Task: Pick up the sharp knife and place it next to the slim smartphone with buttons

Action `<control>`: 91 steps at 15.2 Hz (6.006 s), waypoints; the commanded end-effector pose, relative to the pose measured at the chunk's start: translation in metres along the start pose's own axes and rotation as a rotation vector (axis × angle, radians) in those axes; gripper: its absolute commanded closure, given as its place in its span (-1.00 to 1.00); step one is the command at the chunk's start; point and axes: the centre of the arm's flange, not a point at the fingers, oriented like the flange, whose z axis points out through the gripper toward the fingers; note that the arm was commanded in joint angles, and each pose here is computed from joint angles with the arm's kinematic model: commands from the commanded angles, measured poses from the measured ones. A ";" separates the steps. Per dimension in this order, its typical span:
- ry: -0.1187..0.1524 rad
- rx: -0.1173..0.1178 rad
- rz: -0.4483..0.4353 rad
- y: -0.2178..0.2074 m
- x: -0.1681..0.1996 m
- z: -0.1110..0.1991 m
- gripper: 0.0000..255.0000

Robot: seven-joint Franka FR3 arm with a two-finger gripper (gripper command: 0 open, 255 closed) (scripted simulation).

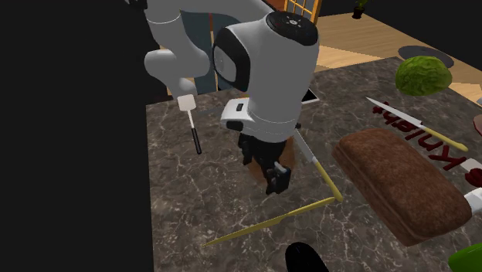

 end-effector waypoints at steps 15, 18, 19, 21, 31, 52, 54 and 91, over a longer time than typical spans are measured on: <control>0.022 0.024 0.244 -0.084 0.022 0.048 -1.00; 0.022 0.024 0.244 -0.084 0.022 0.048 -1.00; 0.022 0.024 0.244 -0.084 0.022 0.048 -1.00; 0.022 0.024 0.244 -0.084 0.022 0.048 -1.00; 0.022 0.024 0.244 -0.084 0.022 0.048 1.00; -0.055 0.114 0.238 -0.072 0.005 0.041 -1.00; -0.055 0.114 0.238 -0.072 0.005 0.041 1.00; -0.044 0.162 0.280 -0.057 0.029 0.050 1.00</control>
